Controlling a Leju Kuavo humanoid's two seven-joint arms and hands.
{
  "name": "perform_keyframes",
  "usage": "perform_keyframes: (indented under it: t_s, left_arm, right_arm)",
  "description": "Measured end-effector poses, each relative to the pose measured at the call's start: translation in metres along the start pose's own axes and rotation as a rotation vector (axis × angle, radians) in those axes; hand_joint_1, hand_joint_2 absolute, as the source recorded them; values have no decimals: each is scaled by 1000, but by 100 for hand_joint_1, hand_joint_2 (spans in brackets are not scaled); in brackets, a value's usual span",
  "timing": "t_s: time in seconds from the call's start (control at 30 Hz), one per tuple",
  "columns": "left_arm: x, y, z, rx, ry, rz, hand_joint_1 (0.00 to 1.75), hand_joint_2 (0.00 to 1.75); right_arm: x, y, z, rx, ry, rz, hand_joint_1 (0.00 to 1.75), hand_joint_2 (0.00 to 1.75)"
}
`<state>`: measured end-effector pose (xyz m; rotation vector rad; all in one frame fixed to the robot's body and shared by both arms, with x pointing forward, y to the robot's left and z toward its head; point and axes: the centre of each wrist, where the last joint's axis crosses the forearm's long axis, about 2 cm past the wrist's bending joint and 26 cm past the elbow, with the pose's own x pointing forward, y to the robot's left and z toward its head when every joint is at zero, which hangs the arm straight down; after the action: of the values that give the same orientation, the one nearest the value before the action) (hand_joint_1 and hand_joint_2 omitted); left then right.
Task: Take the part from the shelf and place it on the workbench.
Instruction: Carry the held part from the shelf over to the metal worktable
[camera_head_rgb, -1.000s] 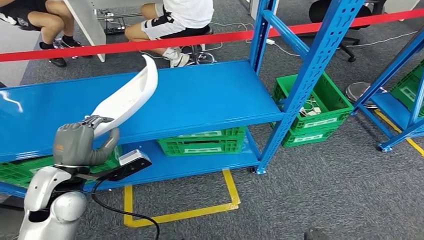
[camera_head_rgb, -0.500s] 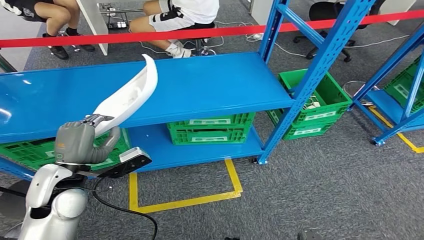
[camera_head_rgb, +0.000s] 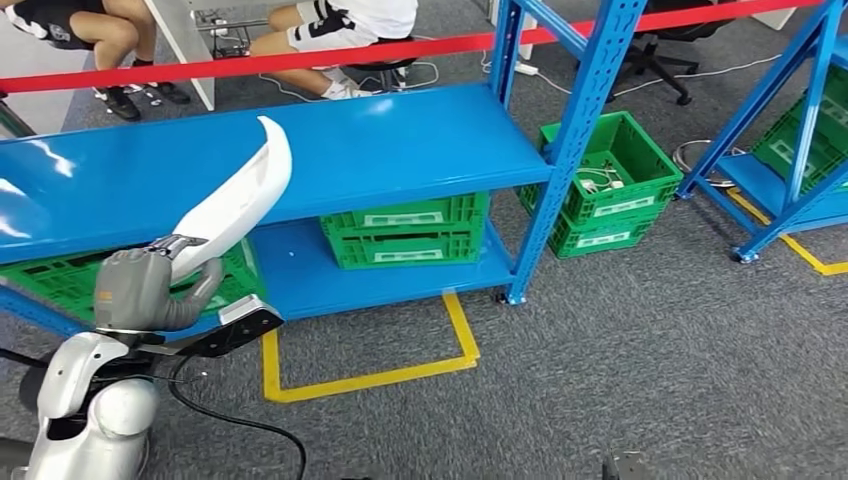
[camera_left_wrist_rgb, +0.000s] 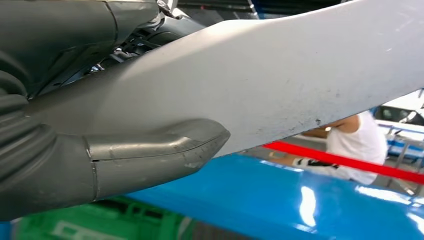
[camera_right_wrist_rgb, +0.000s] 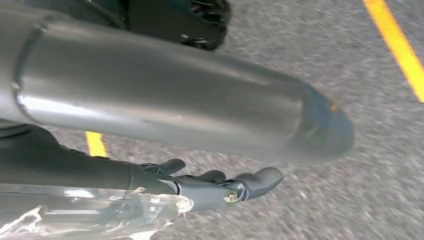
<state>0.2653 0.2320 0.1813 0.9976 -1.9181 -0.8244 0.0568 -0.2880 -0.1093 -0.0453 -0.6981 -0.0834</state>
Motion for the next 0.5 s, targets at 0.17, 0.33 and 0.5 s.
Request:
perform_keyframes:
  t_s: [0.17, 0.33, 0.5]
  left_arm:
    - [-1, -1, -1, -4, -5, 0, 175, 175]
    - [-2, -4, -3, -11, -9, 3, 175, 175]
    - [-2, -7, -6, -21, -9, 8, 175, 175]
  right_arm:
    - [0, 2, 0, 0, 2, -2, 0, 0]
    - [-5, 2, 3, -7, 17, -3, 0, 0]
    - [-5, 3, 4, -7, 27, -6, 0, 0]
